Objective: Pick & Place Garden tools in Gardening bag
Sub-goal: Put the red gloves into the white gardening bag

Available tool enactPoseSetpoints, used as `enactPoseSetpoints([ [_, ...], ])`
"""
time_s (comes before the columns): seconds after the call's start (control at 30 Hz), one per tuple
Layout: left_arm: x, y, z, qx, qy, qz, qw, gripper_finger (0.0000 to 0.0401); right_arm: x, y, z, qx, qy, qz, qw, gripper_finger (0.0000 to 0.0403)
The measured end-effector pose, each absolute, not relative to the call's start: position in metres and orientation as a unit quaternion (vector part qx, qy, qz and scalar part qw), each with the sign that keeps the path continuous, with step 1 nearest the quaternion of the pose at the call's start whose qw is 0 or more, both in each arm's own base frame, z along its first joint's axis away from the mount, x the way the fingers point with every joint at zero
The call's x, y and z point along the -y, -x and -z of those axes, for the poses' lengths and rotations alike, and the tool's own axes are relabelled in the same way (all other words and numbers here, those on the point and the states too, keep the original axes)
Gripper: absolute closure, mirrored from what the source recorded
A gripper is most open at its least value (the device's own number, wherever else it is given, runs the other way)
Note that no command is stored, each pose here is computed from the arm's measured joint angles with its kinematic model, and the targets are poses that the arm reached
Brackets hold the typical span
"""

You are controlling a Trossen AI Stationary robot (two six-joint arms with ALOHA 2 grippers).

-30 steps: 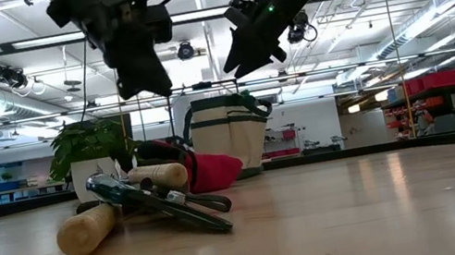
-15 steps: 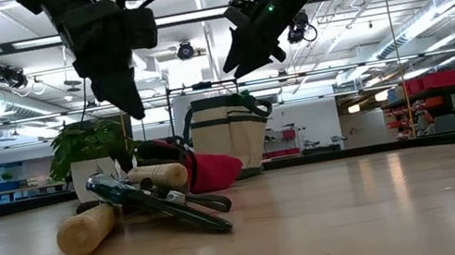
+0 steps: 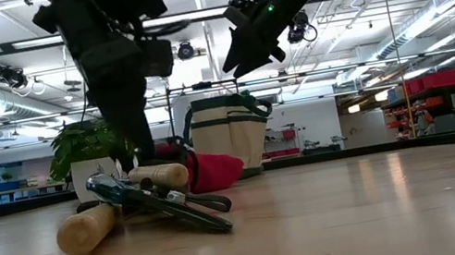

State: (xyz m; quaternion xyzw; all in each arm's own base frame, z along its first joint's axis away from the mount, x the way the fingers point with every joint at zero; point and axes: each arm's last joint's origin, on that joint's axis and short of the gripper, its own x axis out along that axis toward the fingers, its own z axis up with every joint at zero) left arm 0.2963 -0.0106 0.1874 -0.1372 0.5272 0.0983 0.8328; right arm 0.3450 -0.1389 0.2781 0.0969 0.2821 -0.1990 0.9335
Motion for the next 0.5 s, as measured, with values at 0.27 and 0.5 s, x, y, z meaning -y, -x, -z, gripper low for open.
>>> enactPoseSetpoints([
  [0.27,0.012,-0.304,-0.167,-0.552,0.15,-0.085,0.816,0.0314,0.139,-0.345,-0.278,-0.282,-0.097,0.199,0.933,0.0201],
  [0.5,0.013,-0.308,-0.161,-0.552,0.158,-0.074,0.815,0.0314,0.139,-0.345,-0.278,-0.282,-0.097,0.199,0.934,0.0201],
])
